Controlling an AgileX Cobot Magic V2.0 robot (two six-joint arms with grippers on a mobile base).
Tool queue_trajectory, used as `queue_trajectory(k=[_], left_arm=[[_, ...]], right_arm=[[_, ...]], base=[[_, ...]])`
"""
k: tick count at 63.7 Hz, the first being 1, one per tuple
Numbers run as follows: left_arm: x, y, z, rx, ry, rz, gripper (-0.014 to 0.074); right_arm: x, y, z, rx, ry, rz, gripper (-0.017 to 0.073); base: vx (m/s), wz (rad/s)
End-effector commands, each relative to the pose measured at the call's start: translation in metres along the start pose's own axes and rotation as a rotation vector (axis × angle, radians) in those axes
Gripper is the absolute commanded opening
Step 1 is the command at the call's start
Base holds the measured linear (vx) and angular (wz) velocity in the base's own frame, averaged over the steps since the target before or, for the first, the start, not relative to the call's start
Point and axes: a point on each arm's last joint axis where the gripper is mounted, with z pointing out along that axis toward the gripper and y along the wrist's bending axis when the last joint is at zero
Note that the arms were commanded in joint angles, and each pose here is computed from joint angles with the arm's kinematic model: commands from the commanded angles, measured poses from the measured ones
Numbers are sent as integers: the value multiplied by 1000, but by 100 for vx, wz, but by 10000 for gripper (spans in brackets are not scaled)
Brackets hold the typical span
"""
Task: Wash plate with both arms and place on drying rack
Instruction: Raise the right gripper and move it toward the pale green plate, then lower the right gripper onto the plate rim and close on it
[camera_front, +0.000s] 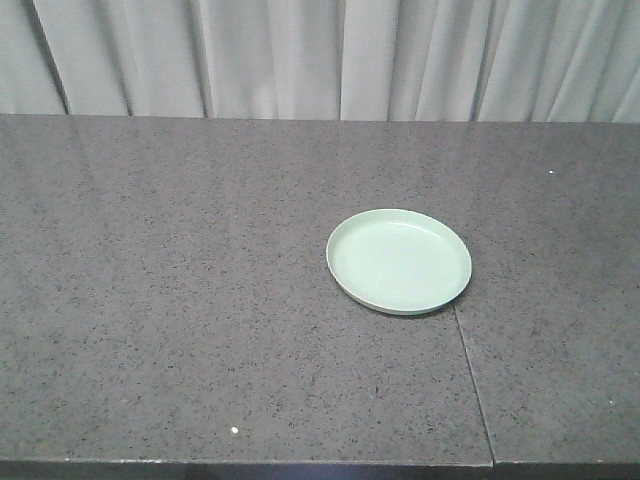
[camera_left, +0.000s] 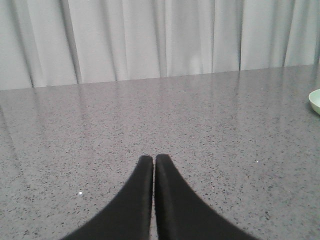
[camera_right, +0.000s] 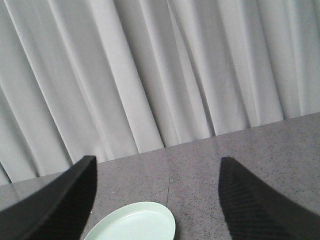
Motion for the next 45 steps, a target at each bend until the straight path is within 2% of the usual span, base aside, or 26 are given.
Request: queue_trajectory(k=[1,10,19,25,33,39,45], left_arm=[[0,-1,0,10,-66,-18,-6],[0,-1,0,10,-66,-18,-6],[0,-1,0,10,-66,-18,-6],[0,-1,0,10,-66,-18,-6],[0,-1,0,10,-66,-18,-6],[0,-1,0,10,-66,-18,-6],[0,-1,0,10,-66,-18,-6]], right_arm=[[-26,8,13,-5,-16,-31,554],[-50,22,44,-36,206,-124,546],[-66,36,89,-119,409,-172,546],[-69,44,120,-213,488,-165,546],[-62,50,162,-317,564,-122,546],[-45,52,192,-350,650,-109,546],[-19,60,219,-364,734,-142,546]], base=[[0,0],[0,0],[0,0],[0,0],[0,0],[0,0],[0,0]])
